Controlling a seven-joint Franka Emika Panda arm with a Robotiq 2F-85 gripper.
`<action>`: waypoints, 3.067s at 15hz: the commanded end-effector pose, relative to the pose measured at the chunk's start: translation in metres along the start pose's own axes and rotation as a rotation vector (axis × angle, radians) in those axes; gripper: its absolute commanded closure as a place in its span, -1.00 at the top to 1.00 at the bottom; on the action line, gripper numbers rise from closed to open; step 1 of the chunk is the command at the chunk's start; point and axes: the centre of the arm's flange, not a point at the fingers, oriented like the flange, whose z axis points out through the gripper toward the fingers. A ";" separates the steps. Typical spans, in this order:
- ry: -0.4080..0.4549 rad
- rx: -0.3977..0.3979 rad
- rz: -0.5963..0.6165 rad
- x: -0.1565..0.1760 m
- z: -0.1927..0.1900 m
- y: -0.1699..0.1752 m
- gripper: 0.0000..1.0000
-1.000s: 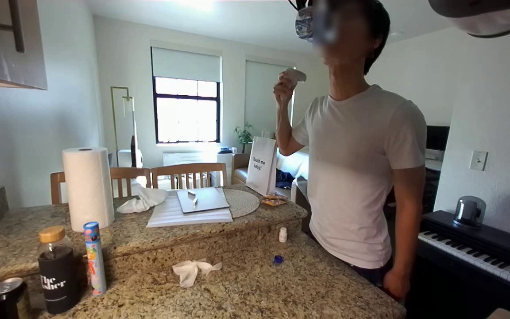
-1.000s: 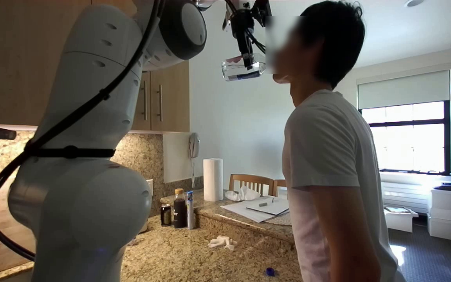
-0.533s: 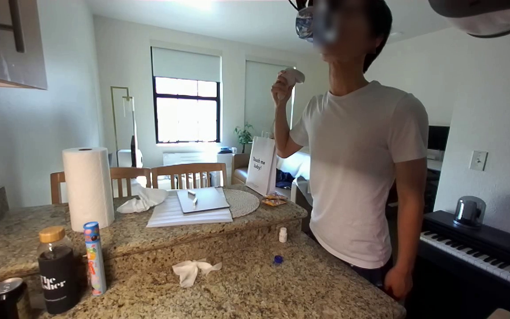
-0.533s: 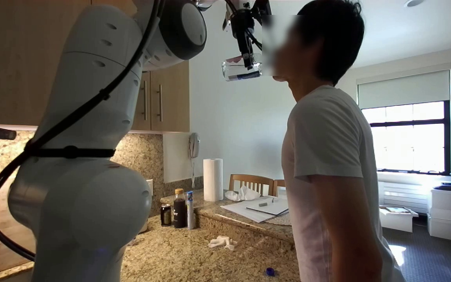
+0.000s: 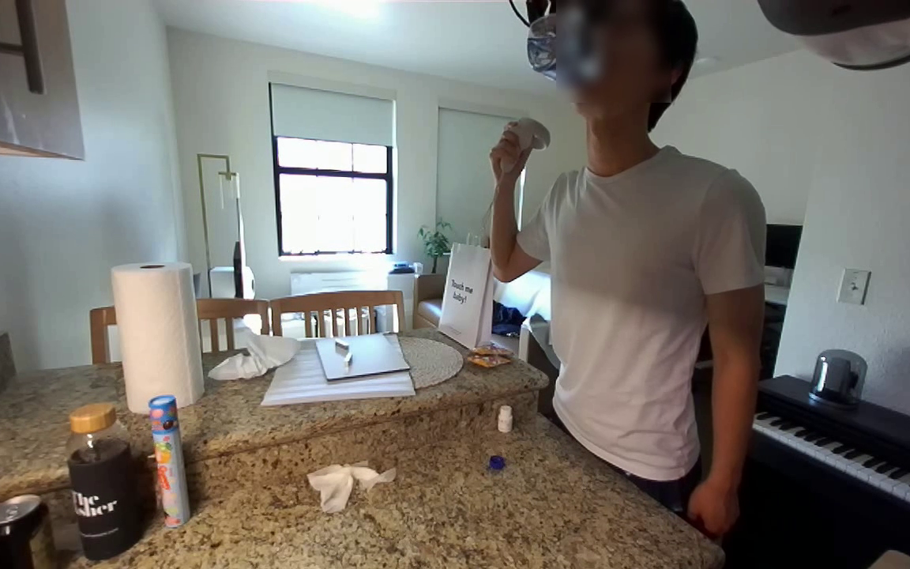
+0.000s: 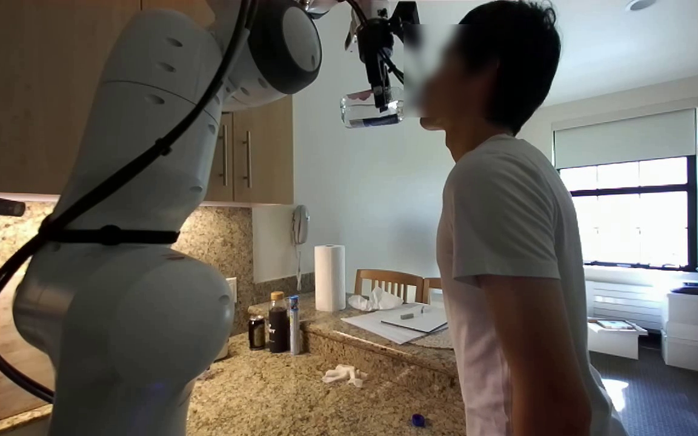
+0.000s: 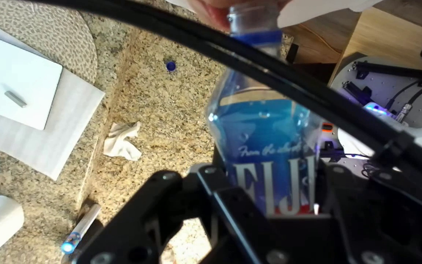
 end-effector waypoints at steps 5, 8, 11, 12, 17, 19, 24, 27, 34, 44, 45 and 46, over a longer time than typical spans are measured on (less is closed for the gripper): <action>0.033 0.029 -0.007 0.000 0.003 -0.005 -0.06; 0.034 0.033 -0.010 0.001 0.005 -0.002 -0.06; 0.007 0.022 -0.011 0.003 0.009 -0.002 -0.56; -0.048 0.016 -0.017 0.006 0.012 -0.002 -0.56; -0.295 -0.097 -0.022 0.006 0.012 0.009 -0.56; -0.373 -0.179 -0.026 -0.005 0.001 0.019 -0.56; -0.478 -0.321 0.036 -0.049 -0.016 0.044 -0.56; -0.615 -0.367 0.111 -0.076 -0.009 0.046 -0.56; -0.986 -0.455 0.145 -0.187 0.057 0.061 -0.56; -1.453 -0.526 0.095 -0.384 0.247 0.080 -0.56; -1.485 -0.500 0.100 -0.406 0.271 0.075 -0.56; -1.513 -0.434 0.119 -0.430 0.292 0.071 -0.56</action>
